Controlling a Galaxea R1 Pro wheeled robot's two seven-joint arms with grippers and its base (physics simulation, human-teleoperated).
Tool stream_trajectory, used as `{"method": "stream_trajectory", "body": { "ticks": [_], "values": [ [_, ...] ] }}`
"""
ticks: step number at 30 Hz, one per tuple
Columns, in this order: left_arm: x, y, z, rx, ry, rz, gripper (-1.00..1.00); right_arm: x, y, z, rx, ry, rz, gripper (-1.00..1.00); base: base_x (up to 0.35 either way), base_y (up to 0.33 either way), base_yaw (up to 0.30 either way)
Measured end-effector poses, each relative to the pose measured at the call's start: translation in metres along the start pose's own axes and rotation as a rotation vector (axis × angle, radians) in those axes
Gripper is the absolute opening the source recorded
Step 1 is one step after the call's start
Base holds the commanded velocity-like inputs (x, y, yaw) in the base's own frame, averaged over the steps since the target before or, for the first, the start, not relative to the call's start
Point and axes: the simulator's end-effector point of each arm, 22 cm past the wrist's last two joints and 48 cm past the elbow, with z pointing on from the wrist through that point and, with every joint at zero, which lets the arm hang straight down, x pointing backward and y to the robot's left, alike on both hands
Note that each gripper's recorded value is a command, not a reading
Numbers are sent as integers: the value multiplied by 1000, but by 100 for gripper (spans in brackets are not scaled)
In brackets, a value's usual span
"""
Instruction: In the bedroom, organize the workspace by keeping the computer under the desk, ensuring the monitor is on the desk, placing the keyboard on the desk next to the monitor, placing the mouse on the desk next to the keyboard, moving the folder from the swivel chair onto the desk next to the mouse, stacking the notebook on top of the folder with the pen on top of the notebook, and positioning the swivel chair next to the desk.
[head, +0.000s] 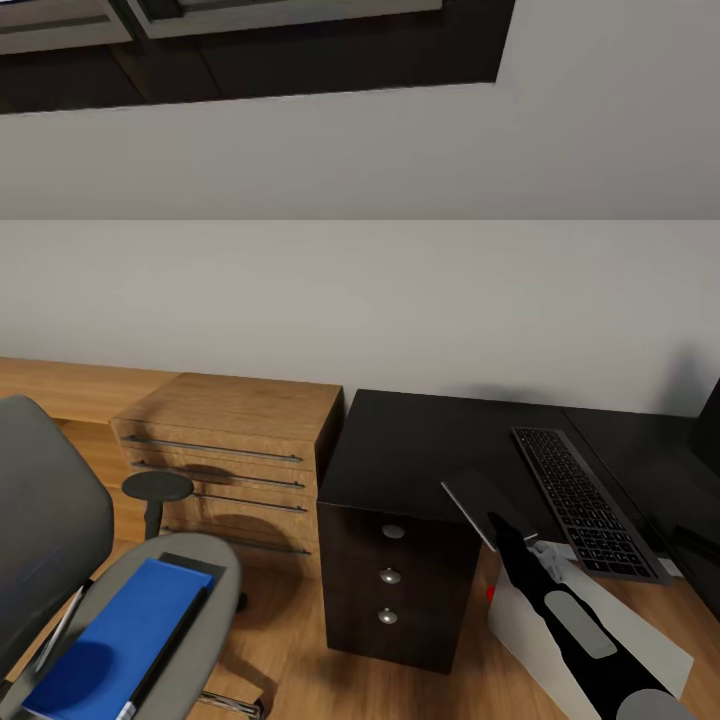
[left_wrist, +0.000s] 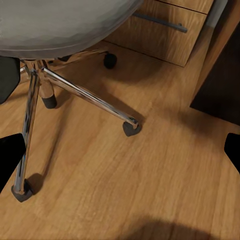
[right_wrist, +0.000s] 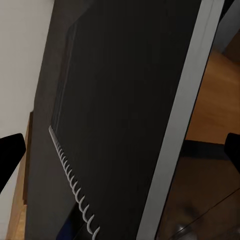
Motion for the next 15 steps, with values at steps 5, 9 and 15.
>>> {"method": "stream_trajectory", "body": {
  "ticks": [5,9,15],
  "values": [
    [0,0,0,0,0,0,100,0,0,0,0,-1,-1,100,-1,0,0],
    [0,0,0,0,0,0,100,-1,0,0,0,-1,-1,100,-119,0,0],
    [0,0,0,0,1,0,100,0,0,0,0,0,-1,100,-256,0,0]
  ]
}}
